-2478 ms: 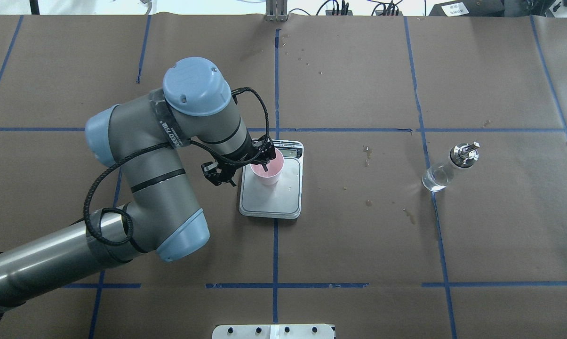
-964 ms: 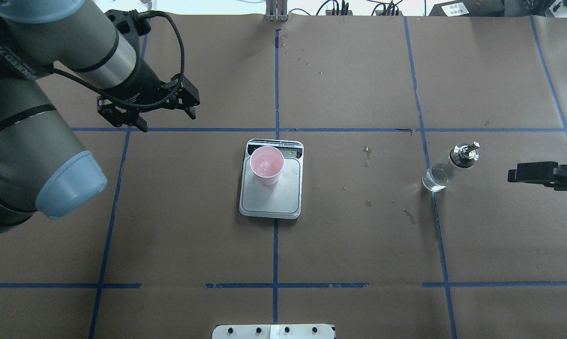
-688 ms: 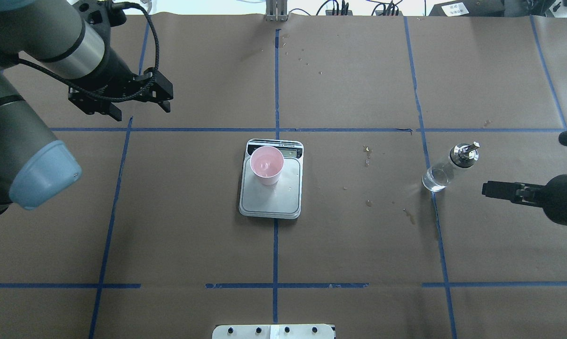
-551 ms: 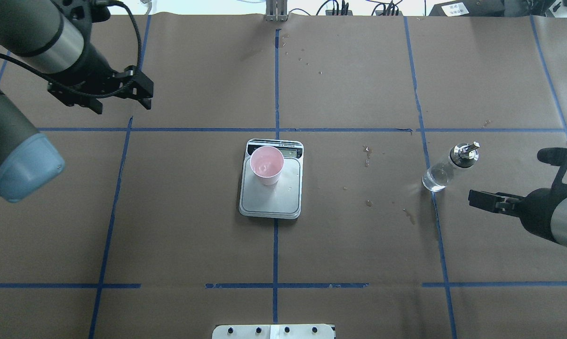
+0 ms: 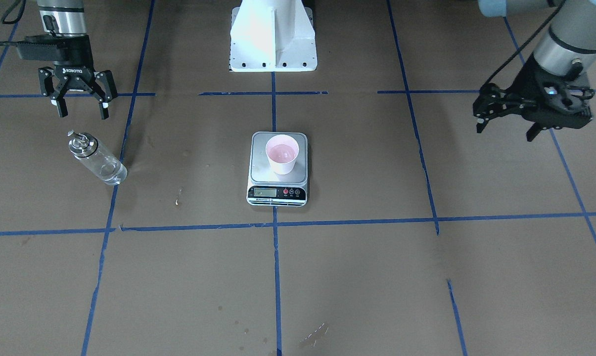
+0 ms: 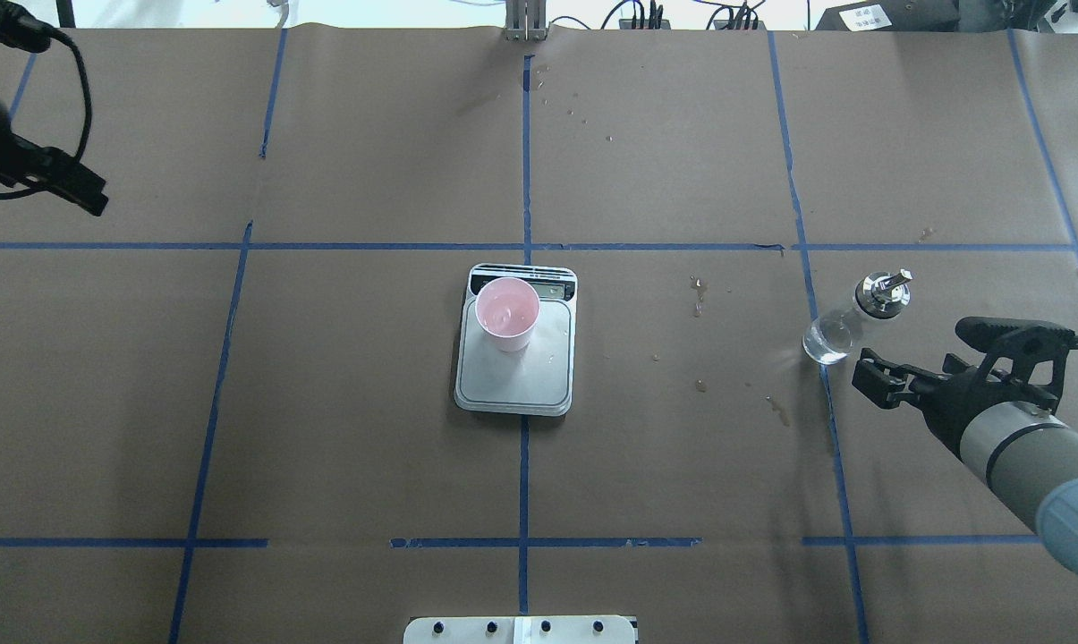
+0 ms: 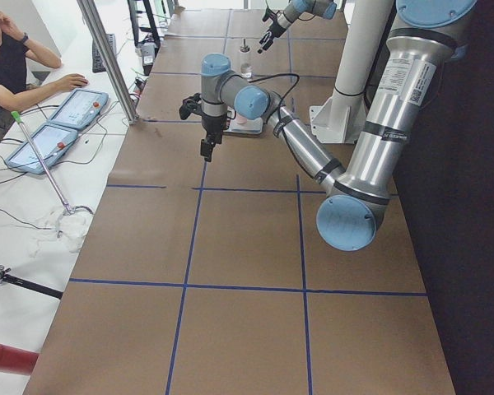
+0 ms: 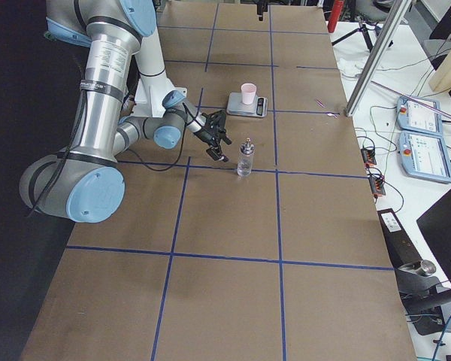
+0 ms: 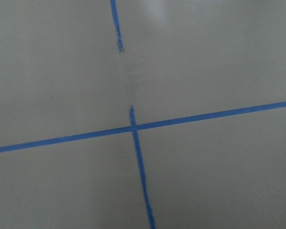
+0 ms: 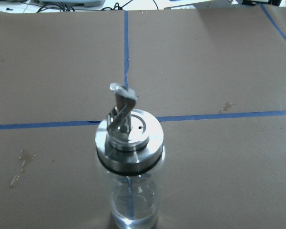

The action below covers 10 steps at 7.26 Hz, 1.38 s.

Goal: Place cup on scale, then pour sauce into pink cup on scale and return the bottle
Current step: 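Withdraw the left arm while the right gripper approaches the glass bottle, then close the right gripper around the glass sauce bottle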

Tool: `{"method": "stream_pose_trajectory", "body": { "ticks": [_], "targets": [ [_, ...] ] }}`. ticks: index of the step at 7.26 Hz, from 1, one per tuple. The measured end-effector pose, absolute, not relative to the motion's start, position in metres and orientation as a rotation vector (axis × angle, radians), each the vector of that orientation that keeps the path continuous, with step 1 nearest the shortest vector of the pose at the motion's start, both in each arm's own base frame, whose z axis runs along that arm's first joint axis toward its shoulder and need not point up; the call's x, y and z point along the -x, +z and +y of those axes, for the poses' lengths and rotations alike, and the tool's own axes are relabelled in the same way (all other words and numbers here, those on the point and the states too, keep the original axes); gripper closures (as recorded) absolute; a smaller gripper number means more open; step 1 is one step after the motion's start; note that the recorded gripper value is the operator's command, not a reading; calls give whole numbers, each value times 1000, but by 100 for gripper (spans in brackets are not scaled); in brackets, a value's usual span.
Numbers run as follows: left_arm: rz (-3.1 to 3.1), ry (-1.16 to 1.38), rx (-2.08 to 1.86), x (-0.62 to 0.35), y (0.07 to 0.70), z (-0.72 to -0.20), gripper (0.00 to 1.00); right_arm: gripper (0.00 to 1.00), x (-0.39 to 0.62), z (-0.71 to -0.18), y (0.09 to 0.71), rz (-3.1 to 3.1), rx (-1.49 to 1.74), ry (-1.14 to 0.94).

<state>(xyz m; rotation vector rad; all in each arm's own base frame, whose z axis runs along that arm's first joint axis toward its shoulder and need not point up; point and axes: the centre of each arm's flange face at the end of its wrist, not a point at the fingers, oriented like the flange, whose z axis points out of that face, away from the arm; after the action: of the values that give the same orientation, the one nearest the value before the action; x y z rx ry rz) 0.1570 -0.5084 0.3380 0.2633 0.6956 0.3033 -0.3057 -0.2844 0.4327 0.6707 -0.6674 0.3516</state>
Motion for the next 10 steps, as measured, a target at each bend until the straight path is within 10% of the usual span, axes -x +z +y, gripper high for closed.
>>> {"method": "stream_pose_trajectory", "body": {
  "ticks": [10],
  "targets": [
    [605, 511, -330, -89, 390, -512, 0, 0, 371, -305, 478, -618, -811, 289]
  ]
}}
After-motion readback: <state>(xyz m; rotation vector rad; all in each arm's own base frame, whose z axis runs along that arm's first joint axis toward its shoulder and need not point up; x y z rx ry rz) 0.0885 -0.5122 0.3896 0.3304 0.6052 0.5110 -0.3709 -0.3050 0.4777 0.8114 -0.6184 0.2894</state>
